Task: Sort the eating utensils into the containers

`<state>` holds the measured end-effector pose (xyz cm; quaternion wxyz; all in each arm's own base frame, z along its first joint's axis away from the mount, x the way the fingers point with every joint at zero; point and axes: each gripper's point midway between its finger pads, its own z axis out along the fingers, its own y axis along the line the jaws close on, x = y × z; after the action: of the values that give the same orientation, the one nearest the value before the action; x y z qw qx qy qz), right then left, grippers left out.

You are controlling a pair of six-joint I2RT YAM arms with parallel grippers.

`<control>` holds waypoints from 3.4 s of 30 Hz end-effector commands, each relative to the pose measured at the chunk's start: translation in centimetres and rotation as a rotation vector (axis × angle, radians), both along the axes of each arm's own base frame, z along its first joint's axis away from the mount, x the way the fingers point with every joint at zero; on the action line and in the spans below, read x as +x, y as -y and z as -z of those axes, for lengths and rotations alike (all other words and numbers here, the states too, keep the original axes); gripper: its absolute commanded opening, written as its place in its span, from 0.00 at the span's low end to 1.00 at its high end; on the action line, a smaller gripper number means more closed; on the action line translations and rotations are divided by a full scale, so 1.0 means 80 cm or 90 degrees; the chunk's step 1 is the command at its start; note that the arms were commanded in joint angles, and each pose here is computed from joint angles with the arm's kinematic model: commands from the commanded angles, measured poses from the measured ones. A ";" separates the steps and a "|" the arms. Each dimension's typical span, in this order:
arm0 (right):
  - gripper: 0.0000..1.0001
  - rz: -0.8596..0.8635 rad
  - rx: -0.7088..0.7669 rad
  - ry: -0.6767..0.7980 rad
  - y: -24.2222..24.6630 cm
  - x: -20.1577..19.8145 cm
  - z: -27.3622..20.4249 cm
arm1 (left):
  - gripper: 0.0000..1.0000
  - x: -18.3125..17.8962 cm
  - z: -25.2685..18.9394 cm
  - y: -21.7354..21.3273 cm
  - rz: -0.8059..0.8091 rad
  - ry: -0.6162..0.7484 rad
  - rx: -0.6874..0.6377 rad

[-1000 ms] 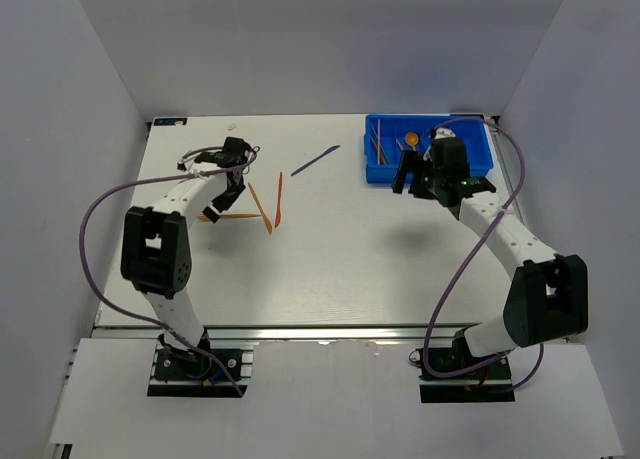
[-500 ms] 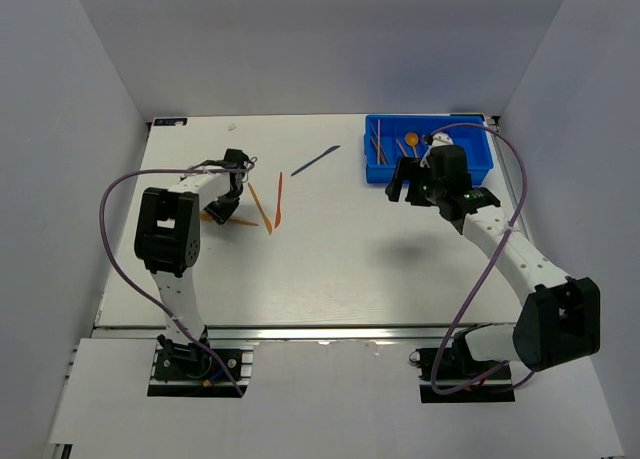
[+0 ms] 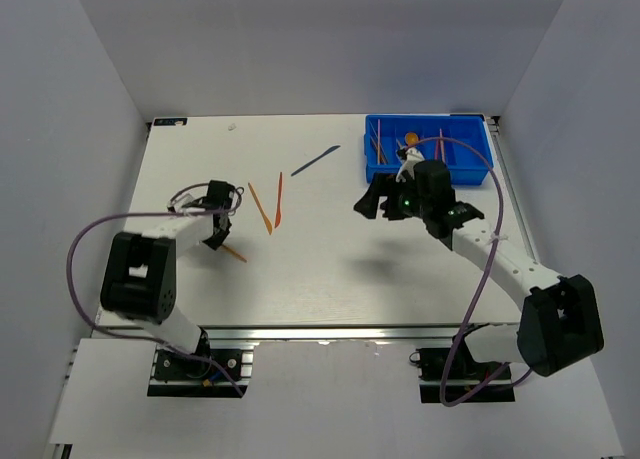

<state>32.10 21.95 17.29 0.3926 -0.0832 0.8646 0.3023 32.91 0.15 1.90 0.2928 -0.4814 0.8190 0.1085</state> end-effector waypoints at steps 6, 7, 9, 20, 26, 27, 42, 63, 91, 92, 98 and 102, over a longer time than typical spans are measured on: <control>0.89 -0.174 0.312 0.021 -0.114 -0.071 -0.082 | 0.00 0.008 -0.139 0.142 0.352 0.265 -0.124; 0.88 -0.185 0.332 0.042 -0.123 -0.077 -0.092 | 0.00 0.007 -0.148 0.153 0.367 0.285 -0.142; 0.88 -0.183 0.314 0.055 -0.148 -0.086 -0.098 | 0.00 -0.002 -0.158 0.178 0.393 0.303 -0.194; 0.72 -0.124 0.181 0.046 -0.188 -0.053 -0.057 | 0.00 -0.009 -0.229 0.296 0.557 0.376 -0.351; 0.69 -0.136 0.147 0.051 -0.196 -0.053 -0.049 | 0.00 -0.010 -0.236 0.304 0.567 0.388 -0.364; 0.68 -0.140 0.146 0.048 -0.197 -0.054 -0.047 | 0.00 -0.010 -0.236 0.305 0.567 0.391 -0.367; 0.00 -0.118 0.107 0.054 -0.196 -0.029 -0.026 | 0.87 -0.009 -0.253 0.312 0.585 0.415 -0.379; 0.00 0.349 -0.225 0.046 0.228 0.348 0.006 | 0.98 -0.058 -0.283 0.123 0.590 0.316 0.150; 0.55 0.365 -0.258 0.033 0.251 0.354 0.050 | 0.98 -0.070 -0.284 0.130 0.608 0.367 0.122; 0.58 0.368 -0.260 0.033 0.254 0.353 0.046 | 0.98 -0.070 -0.282 0.130 0.607 0.366 0.122; 0.65 0.375 -0.246 0.071 0.253 0.348 -0.012 | 0.98 -0.065 -0.277 0.128 0.582 0.353 0.117; 0.68 0.385 -0.219 0.110 0.250 0.332 -0.067 | 0.98 -0.053 -0.263 0.132 0.560 0.318 0.104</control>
<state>58.91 1.99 13.93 0.4423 0.0804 0.8932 0.0027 27.96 -10.30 23.17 0.5428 -0.0569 0.8336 -0.0845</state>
